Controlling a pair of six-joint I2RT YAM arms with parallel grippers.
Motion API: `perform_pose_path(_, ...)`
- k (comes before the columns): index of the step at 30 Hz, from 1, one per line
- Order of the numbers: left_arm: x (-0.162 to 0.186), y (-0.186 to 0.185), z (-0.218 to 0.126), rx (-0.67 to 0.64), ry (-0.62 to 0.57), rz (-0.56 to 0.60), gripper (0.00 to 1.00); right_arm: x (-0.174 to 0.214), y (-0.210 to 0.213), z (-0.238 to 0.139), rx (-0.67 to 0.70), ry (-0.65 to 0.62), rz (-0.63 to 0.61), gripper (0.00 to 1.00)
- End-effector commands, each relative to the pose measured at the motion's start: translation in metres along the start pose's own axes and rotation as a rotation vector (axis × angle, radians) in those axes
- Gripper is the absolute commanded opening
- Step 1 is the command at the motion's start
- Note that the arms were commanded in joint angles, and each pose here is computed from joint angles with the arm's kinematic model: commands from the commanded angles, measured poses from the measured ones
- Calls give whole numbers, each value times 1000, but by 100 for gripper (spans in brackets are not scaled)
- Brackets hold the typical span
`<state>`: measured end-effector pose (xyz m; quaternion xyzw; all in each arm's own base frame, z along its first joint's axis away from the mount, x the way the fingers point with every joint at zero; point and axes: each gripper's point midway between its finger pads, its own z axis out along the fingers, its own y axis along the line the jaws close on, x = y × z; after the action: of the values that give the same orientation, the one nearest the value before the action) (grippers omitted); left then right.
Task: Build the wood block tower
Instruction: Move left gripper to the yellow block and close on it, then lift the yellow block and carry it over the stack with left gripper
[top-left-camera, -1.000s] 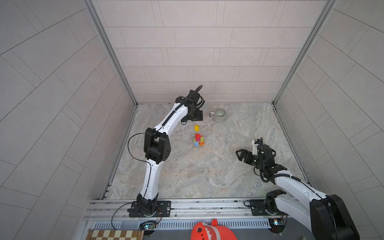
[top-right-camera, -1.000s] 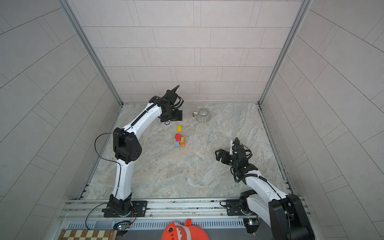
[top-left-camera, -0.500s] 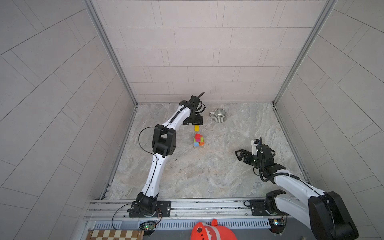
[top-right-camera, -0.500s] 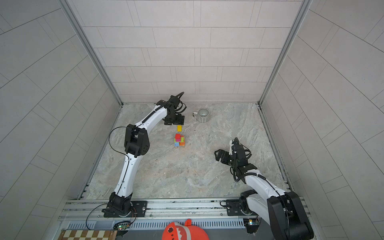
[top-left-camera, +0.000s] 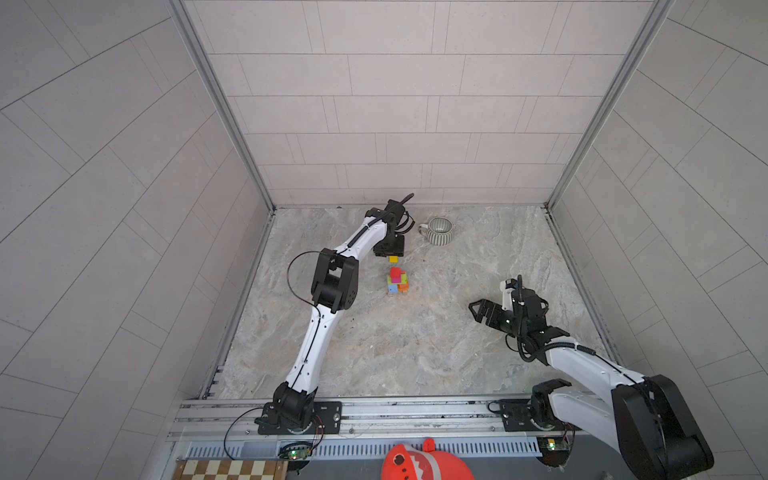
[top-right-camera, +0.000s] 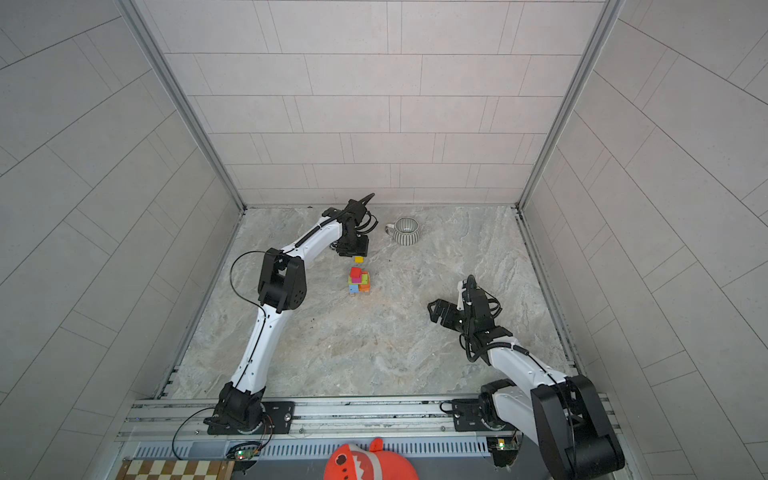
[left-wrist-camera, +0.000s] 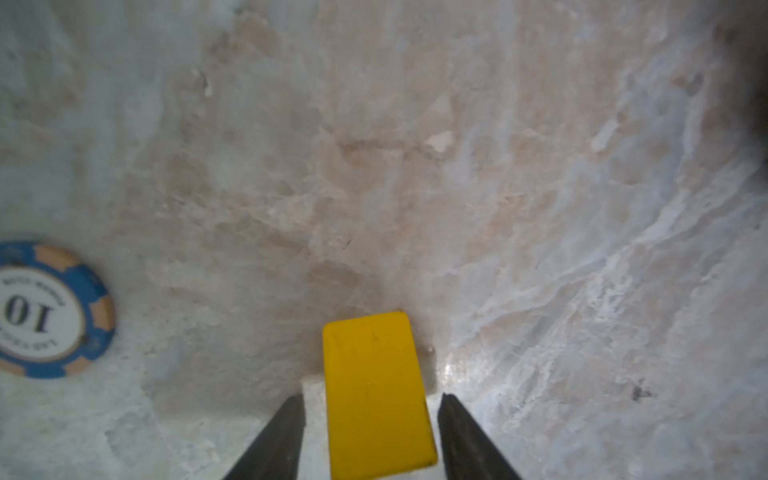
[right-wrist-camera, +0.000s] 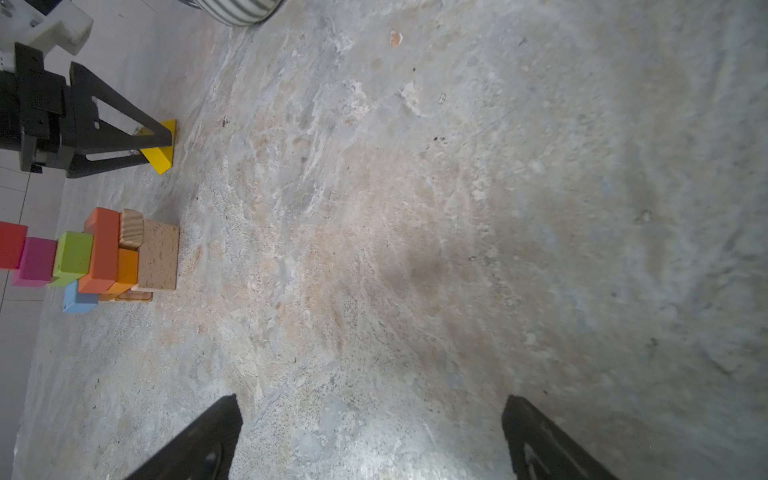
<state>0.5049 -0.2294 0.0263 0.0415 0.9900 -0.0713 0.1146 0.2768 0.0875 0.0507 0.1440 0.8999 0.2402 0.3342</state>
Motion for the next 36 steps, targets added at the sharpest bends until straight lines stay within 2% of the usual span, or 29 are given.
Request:
perform_pose_path(1,1,3,-1,-25,-3,-3,41,-2,-2,-1,12,-10,1,100)
perform_pose_path(4,0,4,-8,-32,-12,-1,33,-1,-3,-1,19,-3,-3,99)
perform_pose_path(7,-4,8,-24,-48,-32,3,28,-1,-4,0,25,3,-6,100)
perform_pose_path(14,-11,20,-80,-33,-92,-33,27,-4,-2,-1,34,16,-22,99)
perform_pose_path(21,-5,35,-143,-72,-137,-64,26,-6,1,-2,35,26,-39,99)
perform_pose_path(28,23,23,-178,-3,-110,-62,26,-8,7,-2,22,45,-43,99)
perform_pose_path(36,64,-2,-186,35,-85,-17,26,-14,16,-2,-2,47,-50,99)
